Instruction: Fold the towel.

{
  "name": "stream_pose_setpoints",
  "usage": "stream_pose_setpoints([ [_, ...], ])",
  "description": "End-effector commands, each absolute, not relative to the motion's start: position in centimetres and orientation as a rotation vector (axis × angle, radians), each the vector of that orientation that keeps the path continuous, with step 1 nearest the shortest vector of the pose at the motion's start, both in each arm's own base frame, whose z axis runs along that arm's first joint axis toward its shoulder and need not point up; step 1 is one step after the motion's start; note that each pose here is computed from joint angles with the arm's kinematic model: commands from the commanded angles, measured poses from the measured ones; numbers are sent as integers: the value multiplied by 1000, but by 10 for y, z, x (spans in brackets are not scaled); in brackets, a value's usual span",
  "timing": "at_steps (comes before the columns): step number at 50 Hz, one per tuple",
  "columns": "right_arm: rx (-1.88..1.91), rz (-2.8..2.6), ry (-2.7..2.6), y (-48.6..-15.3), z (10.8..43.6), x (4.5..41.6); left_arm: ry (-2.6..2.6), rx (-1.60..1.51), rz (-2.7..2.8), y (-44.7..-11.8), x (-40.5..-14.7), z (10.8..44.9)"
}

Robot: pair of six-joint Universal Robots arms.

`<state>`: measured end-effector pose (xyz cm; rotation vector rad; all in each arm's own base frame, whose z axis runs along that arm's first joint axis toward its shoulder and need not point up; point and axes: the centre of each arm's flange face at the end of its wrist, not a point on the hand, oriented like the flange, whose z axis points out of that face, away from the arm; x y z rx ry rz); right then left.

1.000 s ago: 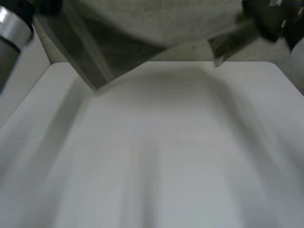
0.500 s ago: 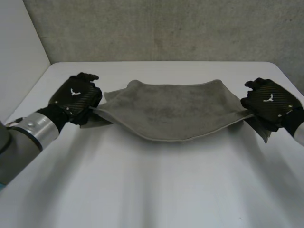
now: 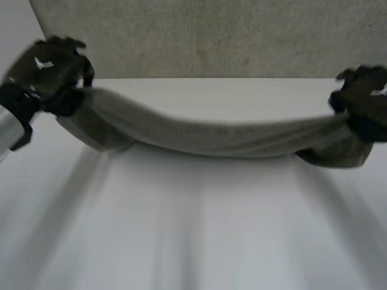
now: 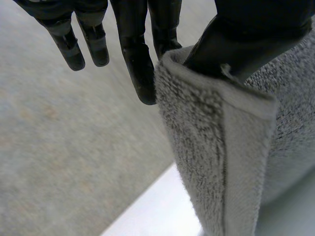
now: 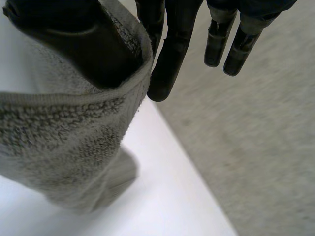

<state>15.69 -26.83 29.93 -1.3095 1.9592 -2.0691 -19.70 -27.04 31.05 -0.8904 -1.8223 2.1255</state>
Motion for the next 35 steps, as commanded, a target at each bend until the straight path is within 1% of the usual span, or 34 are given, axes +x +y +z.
stream_pose_setpoints([
  [1,-1256,-2203,1866,-264,337,159,-1730,-755,2172,-266,-190,345],
  [3,-1259,-2209,1862,-264,338,159,-1728,-742,2169,-266,-189,345],
  [7,-1266,-2197,1874,-268,334,158,-1760,-733,2133,-270,-190,336],
  [9,-1301,-2165,1903,-277,324,157,-1781,-730,2112,-272,-190,330],
  [11,-1329,-2155,1922,-282,318,156,-1803,-727,2089,-278,-190,323],
  [13,-1355,-2152,1943,-285,315,155,-1846,-716,2047,-289,-190,312],
  [18,-1441,-2221,1926,-291,322,163,-1832,-711,2078,-303,-190,318],
  [20,-1492,-2228,1860,-297,321,176,-1823,-710,2089,-308,-190,320],
  [21,-1492,-2228,1860,-297,321,176,-1817,-711,2092,-316,-191,320],
  [22,-1504,-2249,1835,-309,319,179,-1817,-711,2092,-316,-191,320],
  [23,-1519,-2292,1805,-323,317,183,-1813,-708,2103,-328,-191,319],
  [24,-1519,-2292,1805,-323,317,183,-1802,-695,2139,-342,-190,320],
  [25,-1527,-2342,1784,-337,316,185,-1802,-695,2139,-342,-190,320],
  [26,-1527,-2342,1784,-337,316,185,-1782,-669,2202,-356,-191,327],
  [27,-1527,-2411,1748,-348,322,192,-1772,-617,2277,-369,-189,336],
  [28,-1509,-2518,1698,-355,340,198,-1772,-616,2278,-370,-189,336],
  [29,-1509,-2519,1697,-355,340,198,-1744,-565,2356,-379,-189,351],
  [30,-1469,-2629,1626,-356,364,204,-1744,-564,2357,-379,-189,352],
  [31,-1425,-2728,1538,-351,391,209,-1692,-532,2429,-381,-191,371],
  [32,-1425,-2729,1537,-351,391,209,-1619,-530,2479,-378,-197,389],
  [33,-1370,-2781,1470,-344,410,213,-1618,-530,2479,-378,-197,389],
  [34,-1369,-2781,1470,-344,411,213,-1574,-537,2500,-376,-199,400],
  [35,-1322,-2782,1432,-340,420,214,-1539,-551,2511,-372,-200,407],
])
